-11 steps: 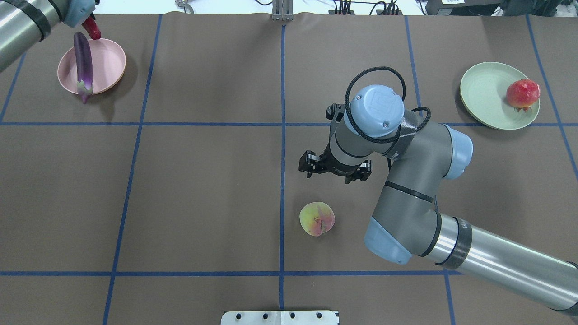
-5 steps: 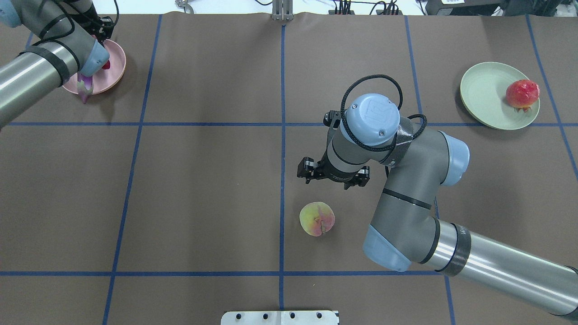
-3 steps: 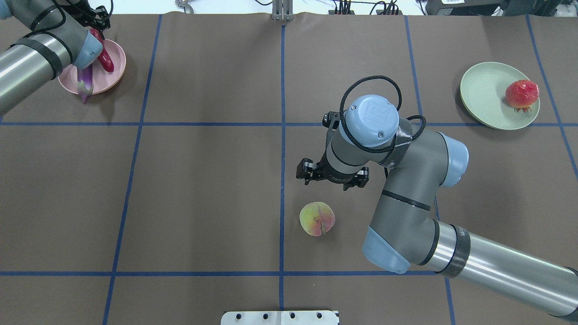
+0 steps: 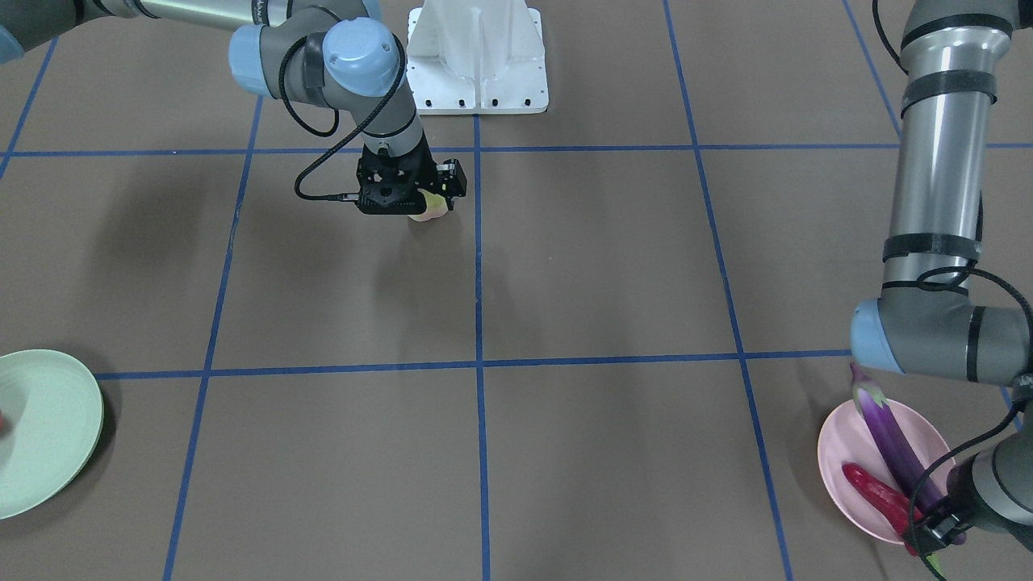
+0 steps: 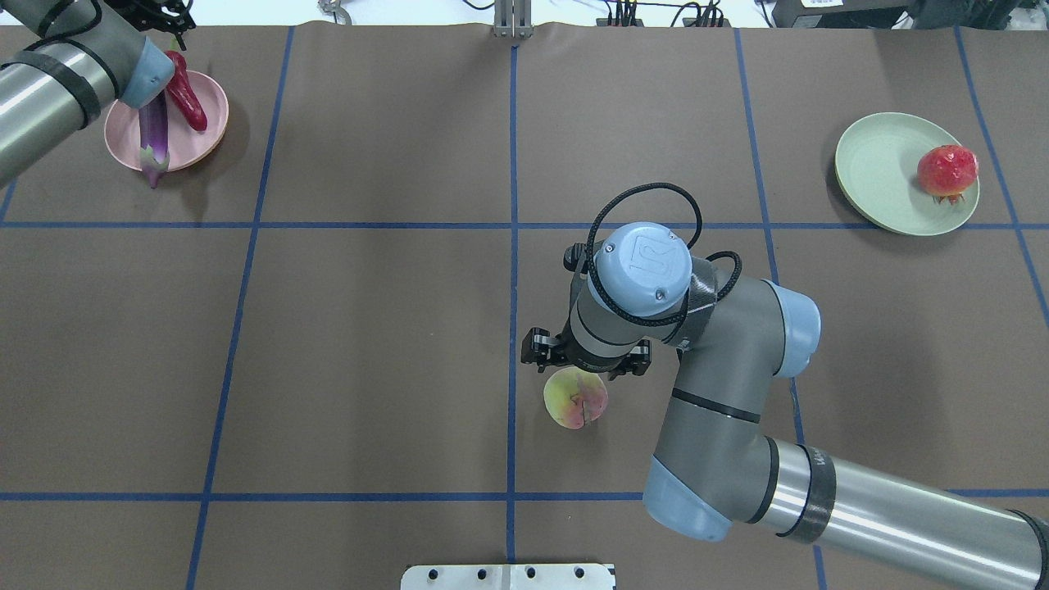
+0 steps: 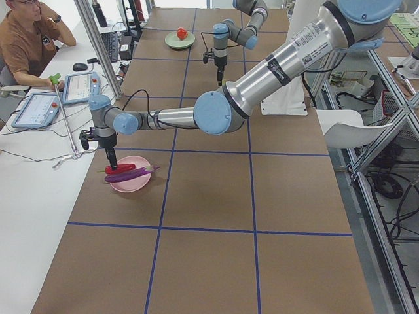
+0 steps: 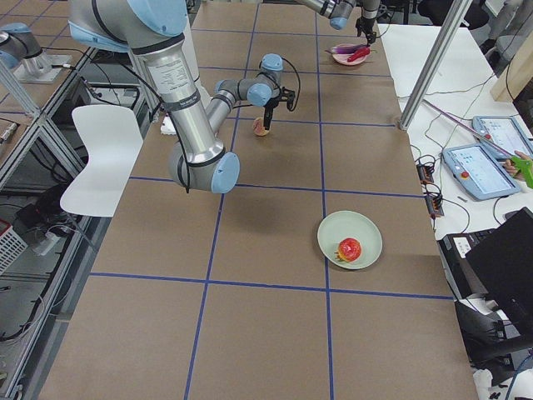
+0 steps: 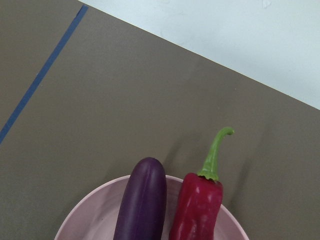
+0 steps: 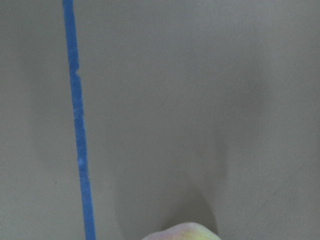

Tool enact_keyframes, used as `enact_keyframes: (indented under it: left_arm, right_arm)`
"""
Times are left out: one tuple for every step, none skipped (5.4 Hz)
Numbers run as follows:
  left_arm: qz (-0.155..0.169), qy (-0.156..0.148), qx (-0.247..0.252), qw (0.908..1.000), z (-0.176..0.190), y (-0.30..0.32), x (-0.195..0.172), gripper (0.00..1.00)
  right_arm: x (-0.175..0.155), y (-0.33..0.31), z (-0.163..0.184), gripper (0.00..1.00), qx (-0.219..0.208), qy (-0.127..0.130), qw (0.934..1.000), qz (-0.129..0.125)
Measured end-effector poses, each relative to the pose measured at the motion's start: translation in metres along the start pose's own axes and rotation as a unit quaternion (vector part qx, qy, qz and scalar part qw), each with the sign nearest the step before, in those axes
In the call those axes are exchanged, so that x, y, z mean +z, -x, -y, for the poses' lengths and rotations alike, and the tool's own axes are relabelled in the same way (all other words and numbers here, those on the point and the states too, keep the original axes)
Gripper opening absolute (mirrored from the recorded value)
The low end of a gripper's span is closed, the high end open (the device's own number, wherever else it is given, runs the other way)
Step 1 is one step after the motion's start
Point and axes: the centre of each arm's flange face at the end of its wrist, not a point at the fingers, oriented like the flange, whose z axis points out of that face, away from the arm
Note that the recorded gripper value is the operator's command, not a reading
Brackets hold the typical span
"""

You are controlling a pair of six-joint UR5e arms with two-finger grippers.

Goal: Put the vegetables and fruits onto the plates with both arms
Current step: 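Lower the right gripper onto the peach and close it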

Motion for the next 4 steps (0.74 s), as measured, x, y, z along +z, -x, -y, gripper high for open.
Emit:
enact_keyframes:
  left_arm:
    - [-0.004, 0.001, -0.001, 1.0, 0.0023, 0.0009, -0.0036, 1.0]
    - [-0.005, 0.001, -0.002, 1.0, 0.0035, 0.0013, -0.0054, 1.0]
    - [-0.006, 0.002, -0.002, 1.0, 0.0037, 0.0013, -0.0059, 1.0]
    - [-0.006, 0.002, -0.002, 1.0, 0.0039, 0.0014, -0.0061, 1.0]
  right_arm:
    - [0.005, -0.0013, -0.0049, 1.0, -0.001, 0.004, 1.0, -0.003]
    - [0.0093, -0.0041, -0.0078, 1.0, -0.001, 0.007, 1.0, -0.007]
    - [0.0125, -0.0048, -0.0113, 1.0, -0.002, 0.01, 0.9999, -0.01]
    - [0.0142, -0.004, -0.0146, 1.0, -0.004, 0.012, 0.9999, -0.01]
